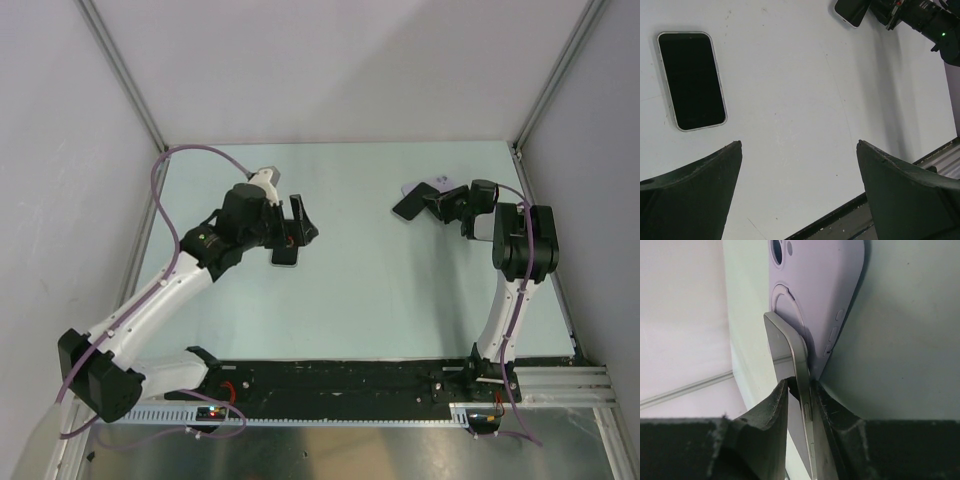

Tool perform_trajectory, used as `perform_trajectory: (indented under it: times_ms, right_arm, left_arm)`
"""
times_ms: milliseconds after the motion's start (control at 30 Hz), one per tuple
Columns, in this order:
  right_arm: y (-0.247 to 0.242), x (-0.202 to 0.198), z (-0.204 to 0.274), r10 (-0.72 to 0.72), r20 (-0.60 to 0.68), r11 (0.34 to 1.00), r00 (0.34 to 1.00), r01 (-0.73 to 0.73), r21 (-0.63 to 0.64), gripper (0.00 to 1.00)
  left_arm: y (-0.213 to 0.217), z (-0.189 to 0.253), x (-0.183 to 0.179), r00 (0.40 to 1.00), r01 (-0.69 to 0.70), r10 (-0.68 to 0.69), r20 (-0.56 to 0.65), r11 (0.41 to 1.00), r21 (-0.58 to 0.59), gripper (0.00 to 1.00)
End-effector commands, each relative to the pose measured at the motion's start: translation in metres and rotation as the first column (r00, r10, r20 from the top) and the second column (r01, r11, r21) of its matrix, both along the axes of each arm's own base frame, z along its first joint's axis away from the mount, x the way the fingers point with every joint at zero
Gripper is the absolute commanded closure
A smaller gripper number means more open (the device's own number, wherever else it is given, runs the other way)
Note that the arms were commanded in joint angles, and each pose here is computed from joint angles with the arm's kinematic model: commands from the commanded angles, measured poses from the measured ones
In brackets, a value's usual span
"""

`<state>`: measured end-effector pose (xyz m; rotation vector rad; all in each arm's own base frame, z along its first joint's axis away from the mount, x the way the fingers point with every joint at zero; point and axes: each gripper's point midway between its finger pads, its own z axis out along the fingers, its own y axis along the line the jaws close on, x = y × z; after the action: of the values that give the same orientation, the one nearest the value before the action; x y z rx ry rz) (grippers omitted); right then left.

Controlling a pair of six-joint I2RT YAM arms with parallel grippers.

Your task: Put the phone into the phone case

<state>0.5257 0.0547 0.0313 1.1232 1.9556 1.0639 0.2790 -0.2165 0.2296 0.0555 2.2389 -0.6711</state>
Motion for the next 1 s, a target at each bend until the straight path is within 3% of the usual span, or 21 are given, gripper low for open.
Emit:
perform_trajectory:
  times_ms: [0, 300, 600, 733, 967]
  right_arm:
    - [0.022, -0.013, -0.001, 0.096, -0.013, 0.995, 0.995, -0.096, 0.013, 0.99]
    - [0.047, -0.040, 0.039, 0.228, 0.072, 0.971, 0.971, -0.232, 0.054, 1.00]
    - [0.085, -0.112, 0.050, 0.370, 0.093, 0.918, 0.924, -0.379, 0.116, 1.00]
    - [0.099, -0.146, 0.055, 0.445, 0.123, 0.879, 0.887, -0.459, 0.130, 1.00]
    - [0.139, -0.187, 0.089, 0.600, 0.261, 0.752, 0.756, -0.644, 0.138, 1.00]
  left_arm:
    - [-0.007, 0.023, 0.008, 0.999, 0.007, -0.006, 0.040, 0.999, -0.043, 0.00]
    - [-0.019, 0.008, 0.013, 1.000, 0.015, -0.016, -0.018, 0.998, -0.063, 0.00]
    - [-0.039, -0.034, 0.018, 0.991, 0.030, -0.045, -0.127, 0.993, -0.116, 0.05]
    - [-0.057, -0.057, 0.020, 0.977, 0.089, -0.116, -0.179, 0.984, -0.155, 0.09]
    - [-0.086, -0.086, 0.022, 0.943, 0.146, -0.213, -0.255, 0.955, -0.258, 0.15]
